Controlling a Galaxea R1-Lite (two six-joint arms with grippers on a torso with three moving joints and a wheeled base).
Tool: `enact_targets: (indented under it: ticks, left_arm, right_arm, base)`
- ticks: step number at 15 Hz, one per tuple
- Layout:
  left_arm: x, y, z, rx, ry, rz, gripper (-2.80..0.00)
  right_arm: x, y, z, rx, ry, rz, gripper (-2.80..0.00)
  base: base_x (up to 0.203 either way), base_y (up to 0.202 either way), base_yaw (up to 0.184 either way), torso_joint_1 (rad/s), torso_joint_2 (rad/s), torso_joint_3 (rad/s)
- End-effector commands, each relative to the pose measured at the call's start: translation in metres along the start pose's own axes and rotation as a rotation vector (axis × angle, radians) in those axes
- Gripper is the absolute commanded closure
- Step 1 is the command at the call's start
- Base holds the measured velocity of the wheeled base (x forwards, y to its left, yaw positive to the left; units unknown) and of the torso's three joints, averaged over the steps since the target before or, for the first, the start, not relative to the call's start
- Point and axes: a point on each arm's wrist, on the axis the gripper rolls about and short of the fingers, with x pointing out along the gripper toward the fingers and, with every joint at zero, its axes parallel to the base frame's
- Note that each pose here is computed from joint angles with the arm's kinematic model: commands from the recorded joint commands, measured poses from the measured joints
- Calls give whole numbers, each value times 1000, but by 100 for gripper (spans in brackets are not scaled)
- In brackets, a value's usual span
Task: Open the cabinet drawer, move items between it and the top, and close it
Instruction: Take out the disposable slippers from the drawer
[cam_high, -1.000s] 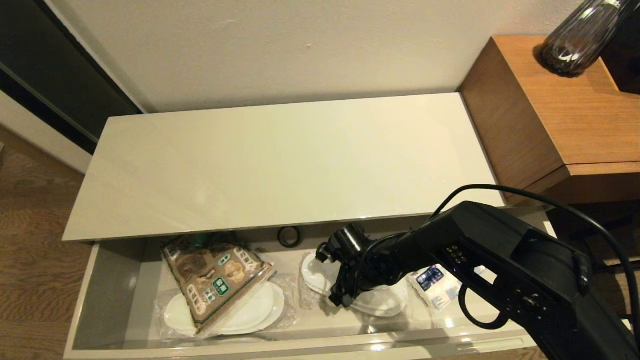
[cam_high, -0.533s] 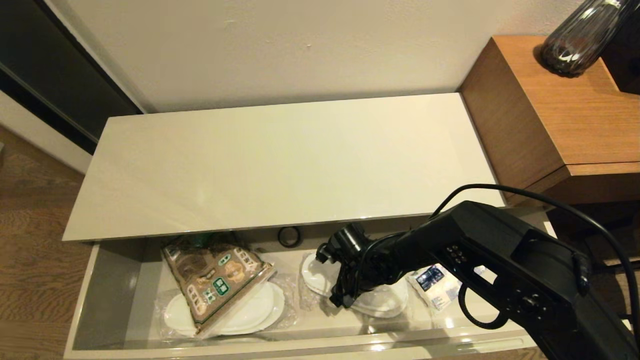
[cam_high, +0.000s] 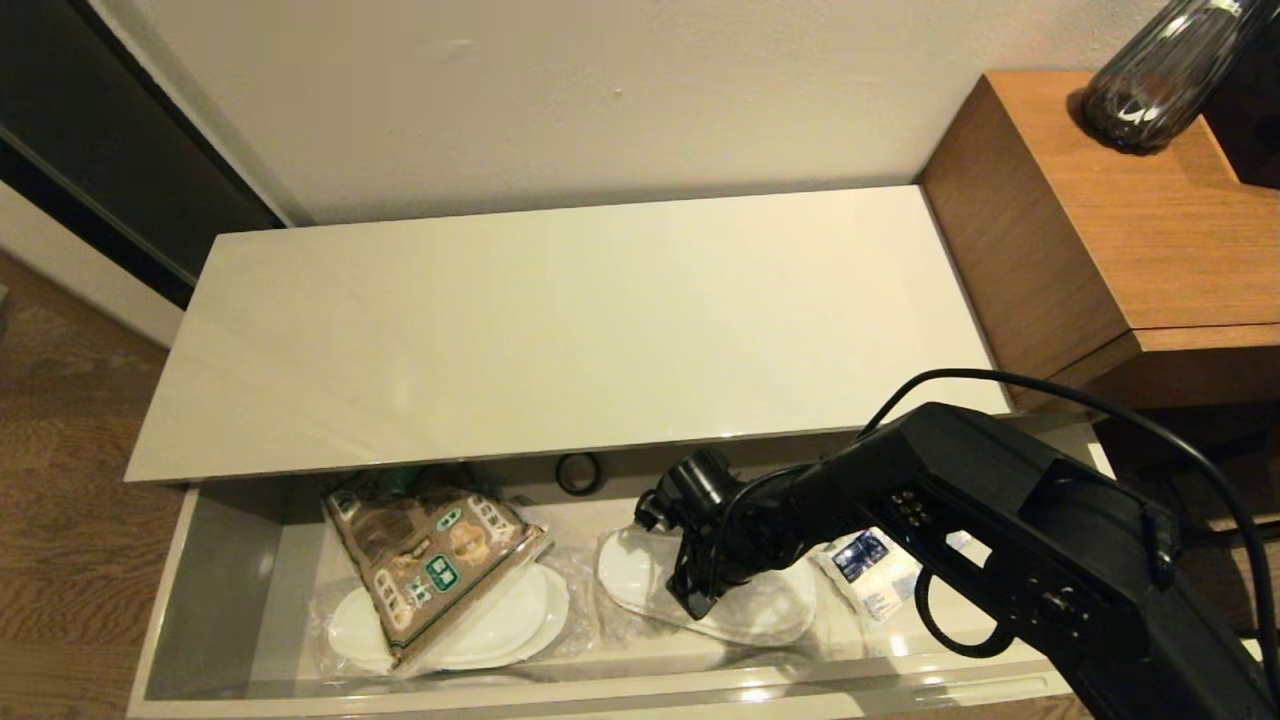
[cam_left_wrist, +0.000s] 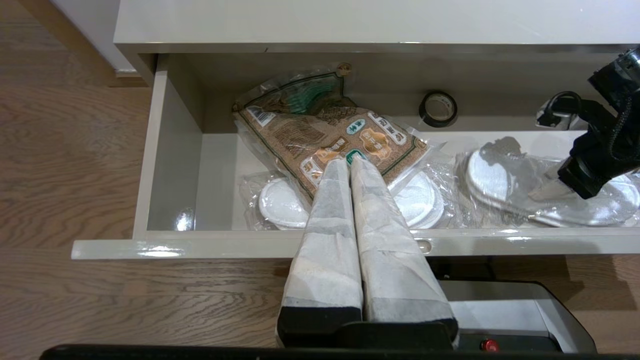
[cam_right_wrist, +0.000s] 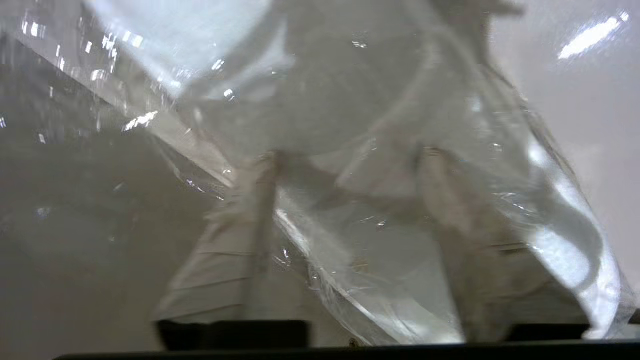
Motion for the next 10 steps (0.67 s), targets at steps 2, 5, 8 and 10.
enact_targets:
  ticks: [2,5,8,10]
  left_arm:
    - [0,0,0,-1,1,0,0]
    - [0,0,0,-1,1,1,0]
    - [0,0,0,-1,1,0,0]
    - [0,0,0,-1,1,0,0]
  right_arm:
    - [-3,0,-1,6,-1,-1,0]
    - [-3,0,-2,24,4,-2,0]
    - [-6,0,-10,26,30,-2,0]
    - [-17,-3,-12,32,29,-5,0]
  base:
    - [0,0,0,0,0,0]
    - [0,0,0,0,0,0]
    - [0,0,0,0,0,0]
    - [0,0,0,0,0,0]
